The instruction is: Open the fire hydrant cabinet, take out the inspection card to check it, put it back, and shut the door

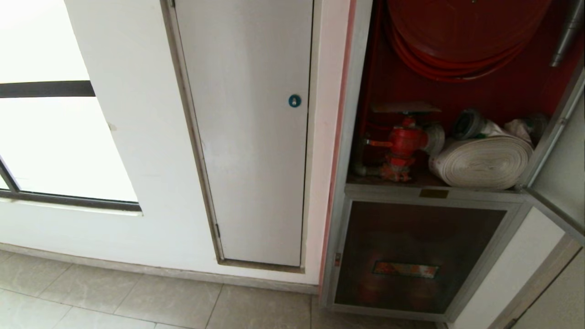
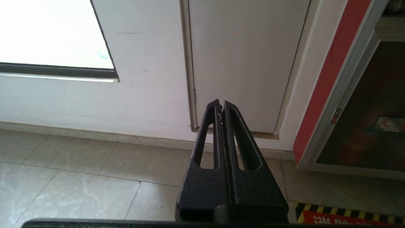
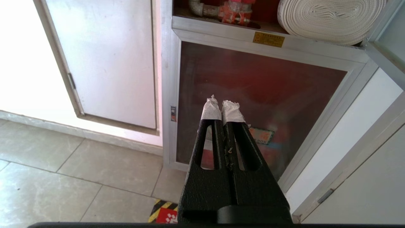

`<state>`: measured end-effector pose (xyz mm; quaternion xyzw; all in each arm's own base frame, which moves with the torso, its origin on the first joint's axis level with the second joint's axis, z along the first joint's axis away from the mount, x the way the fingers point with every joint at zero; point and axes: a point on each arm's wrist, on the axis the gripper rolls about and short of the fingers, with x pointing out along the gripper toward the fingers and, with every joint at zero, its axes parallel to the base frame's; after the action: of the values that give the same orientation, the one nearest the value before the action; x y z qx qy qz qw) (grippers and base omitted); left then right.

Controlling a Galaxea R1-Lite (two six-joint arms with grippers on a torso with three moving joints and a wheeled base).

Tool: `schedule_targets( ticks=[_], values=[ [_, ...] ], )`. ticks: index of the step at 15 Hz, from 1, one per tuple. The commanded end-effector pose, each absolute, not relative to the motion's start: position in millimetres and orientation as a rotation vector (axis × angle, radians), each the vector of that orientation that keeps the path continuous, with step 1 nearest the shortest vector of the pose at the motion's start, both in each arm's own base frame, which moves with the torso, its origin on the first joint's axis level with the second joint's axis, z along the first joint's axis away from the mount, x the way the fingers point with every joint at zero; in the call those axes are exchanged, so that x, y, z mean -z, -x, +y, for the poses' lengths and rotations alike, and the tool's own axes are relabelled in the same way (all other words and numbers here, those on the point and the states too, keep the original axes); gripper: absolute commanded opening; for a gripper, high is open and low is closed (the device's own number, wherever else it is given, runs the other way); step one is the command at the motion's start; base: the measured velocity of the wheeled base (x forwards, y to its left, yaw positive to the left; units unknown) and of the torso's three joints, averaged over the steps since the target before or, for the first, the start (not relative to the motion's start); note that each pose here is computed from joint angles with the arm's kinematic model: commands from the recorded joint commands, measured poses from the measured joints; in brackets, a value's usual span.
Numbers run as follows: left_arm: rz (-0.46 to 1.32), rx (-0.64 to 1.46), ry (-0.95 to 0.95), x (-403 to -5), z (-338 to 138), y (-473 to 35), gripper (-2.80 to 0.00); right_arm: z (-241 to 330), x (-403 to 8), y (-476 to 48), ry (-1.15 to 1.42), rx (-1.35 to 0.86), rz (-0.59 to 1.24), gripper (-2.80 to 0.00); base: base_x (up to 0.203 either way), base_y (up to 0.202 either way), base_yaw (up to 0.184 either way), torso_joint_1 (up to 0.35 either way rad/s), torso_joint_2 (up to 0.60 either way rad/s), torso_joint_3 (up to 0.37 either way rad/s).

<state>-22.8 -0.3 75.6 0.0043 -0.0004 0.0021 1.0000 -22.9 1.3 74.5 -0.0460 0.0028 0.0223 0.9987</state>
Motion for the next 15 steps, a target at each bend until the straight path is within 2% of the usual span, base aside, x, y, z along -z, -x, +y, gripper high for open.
schedule_targets(
  ticks=[1,15],
  values=[
    [0.001,-0.005,-0.008,-75.2,-0.3,22.6,-2.8,1.3,-74.3,22.7,0.093,-0.045,0.007,-2.8,0.0,0.0,0.0,0.0,0.0,0.0],
    [0.002,-0.005,-0.009,-75.2,-0.3,22.6,-2.8,1.3,-73.8,22.6,0.093,-0.045,0.009,-2.8,0.0,0.0,0.0,0.0,0.0,0.0]
  ],
)
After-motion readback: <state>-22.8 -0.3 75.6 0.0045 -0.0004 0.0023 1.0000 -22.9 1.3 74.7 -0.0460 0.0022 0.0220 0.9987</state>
